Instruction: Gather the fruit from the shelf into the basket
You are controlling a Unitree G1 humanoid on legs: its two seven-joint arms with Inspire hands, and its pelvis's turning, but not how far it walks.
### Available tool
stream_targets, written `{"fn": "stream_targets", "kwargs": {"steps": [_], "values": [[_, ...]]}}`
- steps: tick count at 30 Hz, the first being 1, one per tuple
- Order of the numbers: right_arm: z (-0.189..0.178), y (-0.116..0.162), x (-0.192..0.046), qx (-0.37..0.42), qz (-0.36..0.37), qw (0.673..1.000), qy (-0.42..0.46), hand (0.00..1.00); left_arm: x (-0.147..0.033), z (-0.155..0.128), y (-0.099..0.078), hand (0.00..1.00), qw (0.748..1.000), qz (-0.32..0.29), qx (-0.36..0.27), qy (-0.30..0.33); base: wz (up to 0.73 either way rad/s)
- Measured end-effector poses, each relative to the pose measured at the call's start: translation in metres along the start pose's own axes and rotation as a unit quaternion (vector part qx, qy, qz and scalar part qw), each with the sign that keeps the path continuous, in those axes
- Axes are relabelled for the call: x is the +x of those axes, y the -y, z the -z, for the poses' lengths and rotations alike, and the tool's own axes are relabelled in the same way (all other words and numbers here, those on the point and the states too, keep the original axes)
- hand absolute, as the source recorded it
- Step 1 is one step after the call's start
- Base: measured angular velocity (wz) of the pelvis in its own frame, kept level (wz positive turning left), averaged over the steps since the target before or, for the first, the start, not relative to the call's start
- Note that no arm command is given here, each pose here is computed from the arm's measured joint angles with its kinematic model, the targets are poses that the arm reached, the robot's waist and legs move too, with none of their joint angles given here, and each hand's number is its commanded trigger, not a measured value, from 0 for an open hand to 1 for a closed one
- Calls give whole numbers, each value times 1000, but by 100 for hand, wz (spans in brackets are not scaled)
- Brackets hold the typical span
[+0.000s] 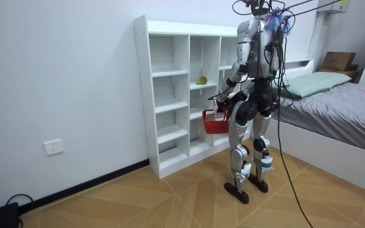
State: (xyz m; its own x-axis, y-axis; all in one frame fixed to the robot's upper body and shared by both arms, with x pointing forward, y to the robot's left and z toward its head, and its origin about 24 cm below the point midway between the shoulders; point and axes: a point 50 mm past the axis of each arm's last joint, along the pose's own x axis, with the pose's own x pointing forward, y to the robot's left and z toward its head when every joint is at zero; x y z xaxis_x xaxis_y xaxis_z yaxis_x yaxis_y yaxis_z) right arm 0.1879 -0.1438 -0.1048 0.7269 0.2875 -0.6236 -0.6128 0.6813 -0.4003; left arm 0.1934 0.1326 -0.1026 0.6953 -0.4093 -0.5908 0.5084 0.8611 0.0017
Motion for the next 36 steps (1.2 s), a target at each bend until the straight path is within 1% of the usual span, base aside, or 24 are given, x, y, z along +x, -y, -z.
{"fn": "stream_targets", "kwargs": {"steps": [13,20,32,33,34,35,36], "values": [[3,-6,2,7,-13,1000,-11,100,3,-5,0,100,1000,14,5,6,0],[-12,7,10,-5,0,1000,10,100,3,-3,3,100,999,30,12,0,0],[-11,7,10,-5,-1,1000,9,100,5,-3,9,100,998,47,28,-7,0],[-11,7,10,-4,-1,1000,9,89,5,-3,8,100,998,47,28,-7,0],[-11,7,10,-2,-1,1000,8,20,4,-3,8,100,998,48,29,-8,0],[-11,6,10,0,-1,1000,7,0,4,-3,8,100,998,49,31,-8,0],[-10,6,10,0,-1,1000,6,0,4,-3,9,100,998,50,32,-9,0]]}}
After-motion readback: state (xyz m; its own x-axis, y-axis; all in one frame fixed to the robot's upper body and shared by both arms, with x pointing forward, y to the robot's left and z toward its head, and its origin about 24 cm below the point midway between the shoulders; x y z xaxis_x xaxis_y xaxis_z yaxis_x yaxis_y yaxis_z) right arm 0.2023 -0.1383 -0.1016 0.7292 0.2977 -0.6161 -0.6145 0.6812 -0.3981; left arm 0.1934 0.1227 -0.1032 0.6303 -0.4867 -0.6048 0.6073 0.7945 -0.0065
